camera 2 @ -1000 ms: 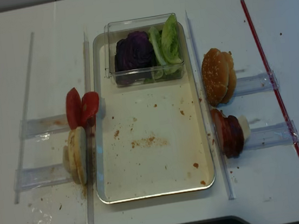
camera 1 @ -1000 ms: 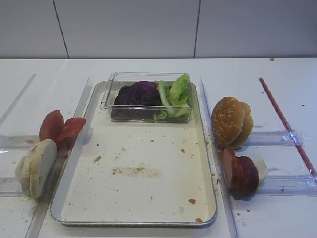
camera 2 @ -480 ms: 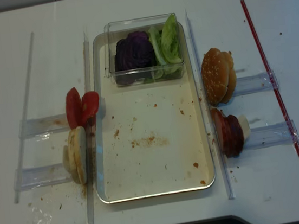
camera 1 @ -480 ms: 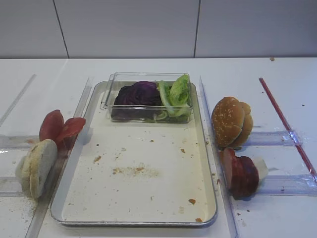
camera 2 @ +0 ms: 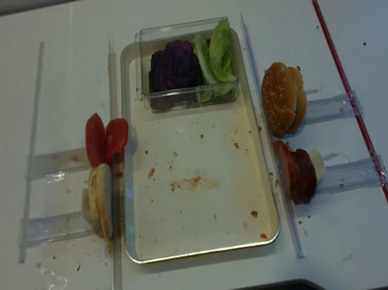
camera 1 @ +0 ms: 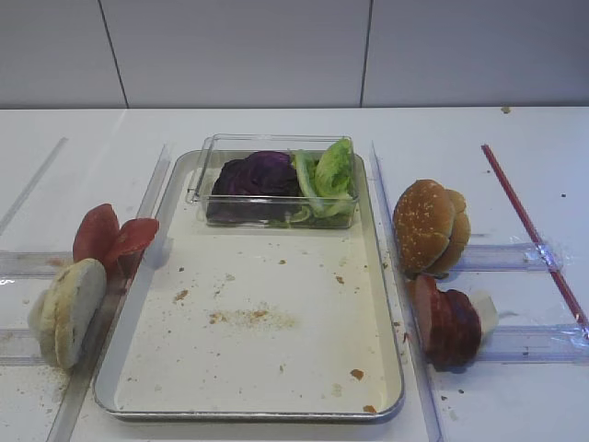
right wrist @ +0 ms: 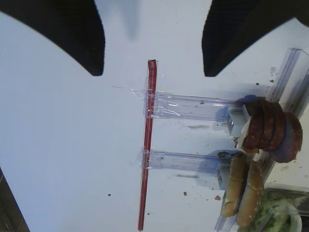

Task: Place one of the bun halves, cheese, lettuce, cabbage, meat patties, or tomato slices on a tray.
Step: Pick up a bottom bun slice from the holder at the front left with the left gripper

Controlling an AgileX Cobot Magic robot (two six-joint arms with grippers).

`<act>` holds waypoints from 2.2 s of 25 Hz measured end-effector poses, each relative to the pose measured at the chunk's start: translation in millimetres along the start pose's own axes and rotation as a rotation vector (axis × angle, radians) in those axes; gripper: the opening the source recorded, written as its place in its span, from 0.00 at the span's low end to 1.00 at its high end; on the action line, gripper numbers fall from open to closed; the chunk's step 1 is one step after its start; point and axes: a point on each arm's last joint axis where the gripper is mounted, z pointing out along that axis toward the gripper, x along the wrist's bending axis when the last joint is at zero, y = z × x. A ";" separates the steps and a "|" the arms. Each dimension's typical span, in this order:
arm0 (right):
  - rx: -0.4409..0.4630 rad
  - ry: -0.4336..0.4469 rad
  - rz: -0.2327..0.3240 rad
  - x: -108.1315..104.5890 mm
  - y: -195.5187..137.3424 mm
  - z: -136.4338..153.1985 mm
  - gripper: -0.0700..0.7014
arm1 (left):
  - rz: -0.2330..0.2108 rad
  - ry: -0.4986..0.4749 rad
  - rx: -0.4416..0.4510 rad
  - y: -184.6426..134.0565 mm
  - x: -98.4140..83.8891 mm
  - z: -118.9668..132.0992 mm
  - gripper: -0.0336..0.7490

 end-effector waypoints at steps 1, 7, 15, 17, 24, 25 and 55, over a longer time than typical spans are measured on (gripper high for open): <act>0.000 0.000 0.000 0.0 0.0 0.0 0.71 | -0.035 -0.001 0.074 11.2 0.4 2.4 0.58; 0.000 0.000 0.000 0.0 0.0 0.0 0.71 | -0.120 0.004 0.198 48.2 1.9 10.9 0.58; 0.000 0.000 0.000 0.0 0.0 0.0 0.71 | -0.169 0.013 0.313 115.1 4.4 31.9 0.58; 0.000 0.000 0.000 0.0 0.0 0.0 0.71 | -0.171 0.011 0.346 128.0 4.7 41.9 0.58; 0.000 0.000 0.000 0.0 0.0 0.0 0.71 | -0.182 -0.052 0.423 155.8 -1.5 68.6 0.58; 0.000 0.000 0.000 0.0 0.0 0.0 0.71 | -0.174 -0.063 0.427 159.6 -3.7 70.8 0.58; 0.000 0.000 0.004 0.0 0.0 0.0 0.71 | 0.001 -0.087 0.733 161.3 -94.1 171.8 0.58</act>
